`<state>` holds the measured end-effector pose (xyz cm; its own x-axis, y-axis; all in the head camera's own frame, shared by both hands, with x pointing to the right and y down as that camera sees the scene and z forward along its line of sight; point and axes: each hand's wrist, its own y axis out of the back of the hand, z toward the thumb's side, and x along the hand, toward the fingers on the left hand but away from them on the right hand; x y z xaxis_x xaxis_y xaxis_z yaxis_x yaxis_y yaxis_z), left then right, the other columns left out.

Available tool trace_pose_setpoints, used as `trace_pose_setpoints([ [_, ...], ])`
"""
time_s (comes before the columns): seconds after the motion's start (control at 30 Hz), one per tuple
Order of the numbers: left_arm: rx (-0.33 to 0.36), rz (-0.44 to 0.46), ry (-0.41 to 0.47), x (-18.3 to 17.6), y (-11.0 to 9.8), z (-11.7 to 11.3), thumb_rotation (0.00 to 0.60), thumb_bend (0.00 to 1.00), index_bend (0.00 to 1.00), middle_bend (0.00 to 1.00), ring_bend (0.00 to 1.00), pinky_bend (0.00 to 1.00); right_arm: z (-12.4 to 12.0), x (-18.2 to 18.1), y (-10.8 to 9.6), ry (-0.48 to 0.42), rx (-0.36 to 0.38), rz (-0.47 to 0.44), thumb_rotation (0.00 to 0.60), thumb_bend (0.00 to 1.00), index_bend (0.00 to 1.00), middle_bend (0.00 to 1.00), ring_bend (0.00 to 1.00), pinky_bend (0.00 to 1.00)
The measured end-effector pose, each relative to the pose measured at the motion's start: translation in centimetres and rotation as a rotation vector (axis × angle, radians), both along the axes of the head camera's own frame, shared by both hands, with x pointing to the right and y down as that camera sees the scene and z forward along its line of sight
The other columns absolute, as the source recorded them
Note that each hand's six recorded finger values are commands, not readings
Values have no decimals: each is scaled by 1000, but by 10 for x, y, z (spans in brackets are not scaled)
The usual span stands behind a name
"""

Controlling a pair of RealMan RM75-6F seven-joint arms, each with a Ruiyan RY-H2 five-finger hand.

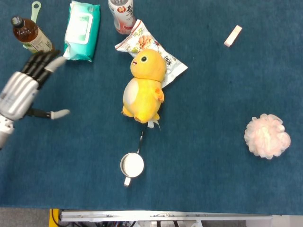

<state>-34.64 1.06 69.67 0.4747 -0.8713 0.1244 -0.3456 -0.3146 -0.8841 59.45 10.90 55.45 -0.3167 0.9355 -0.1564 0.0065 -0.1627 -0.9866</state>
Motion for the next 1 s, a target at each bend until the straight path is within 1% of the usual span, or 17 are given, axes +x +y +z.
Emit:
trace_pose_setpoints([
  [0.03, 6, -17, -11, -5, 1, -3, 536, 5, 0, 19, 5, 0, 0, 2, 0, 1, -2, 8, 600, 0, 252, 354, 205, 233],
  [0.1, 19, -55, -40, -13, 4, -9, 596, 4, 0, 29, 6, 0, 1, 6, 0, 6, -4, 17, 600, 0, 252, 354, 205, 233],
  [0.13, 25, -71, -52, -16, 6, -11, 600, 6, 2, 37, 8, 0, 1, 8, 0, 11, -6, 22, 600, 0, 253, 354, 205, 233],
  [0.27, 45, -142, -126, -30, 13, -19, 600, 30, 21, 50, 13, 0, 2, 14, 1, 40, -14, 31, 600, 2, 252, 354, 204, 233],
  [0.37, 62, -197, -206, -41, 18, -26, 600, 41, 41, 59, 17, 0, 3, 18, 3, 84, -19, 34, 600, 3, 252, 354, 205, 233],
  [0.53, 84, -284, -378, -59, 31, -36, 600, 52, 56, 64, 26, 0, 5, 23, 9, 144, -15, 47, 600, 3, 252, 354, 205, 233],
  [0.6, 90, -317, -453, -65, 37, -40, 600, 52, 59, 67, 29, 0, 5, 24, 11, 159, -10, 49, 600, 3, 252, 354, 205, 233],
  [0.73, 89, -370, -574, -75, 53, -47, 600, 54, 71, 71, 34, 0, 7, 22, 19, 176, -2, 50, 600, 3, 252, 354, 205, 233],
  [0.83, 82, -401, -608, -80, 67, -53, 600, 54, 81, 73, 37, 0, 10, 21, 21, 158, -6, 39, 600, 3, 252, 354, 205, 233],
  [0.9, 87, -410, -602, -81, 72, -56, 600, 54, 81, 76, 37, 0, 12, 19, 21, 133, -12, 27, 600, 3, 252, 354, 204, 233],
  [1.0, 93, -410, -594, -79, 79, -59, 600, 54, 81, 79, 38, 0, 19, 12, 19, 72, -31, -16, 600, 3, 252, 354, 205, 233],
])
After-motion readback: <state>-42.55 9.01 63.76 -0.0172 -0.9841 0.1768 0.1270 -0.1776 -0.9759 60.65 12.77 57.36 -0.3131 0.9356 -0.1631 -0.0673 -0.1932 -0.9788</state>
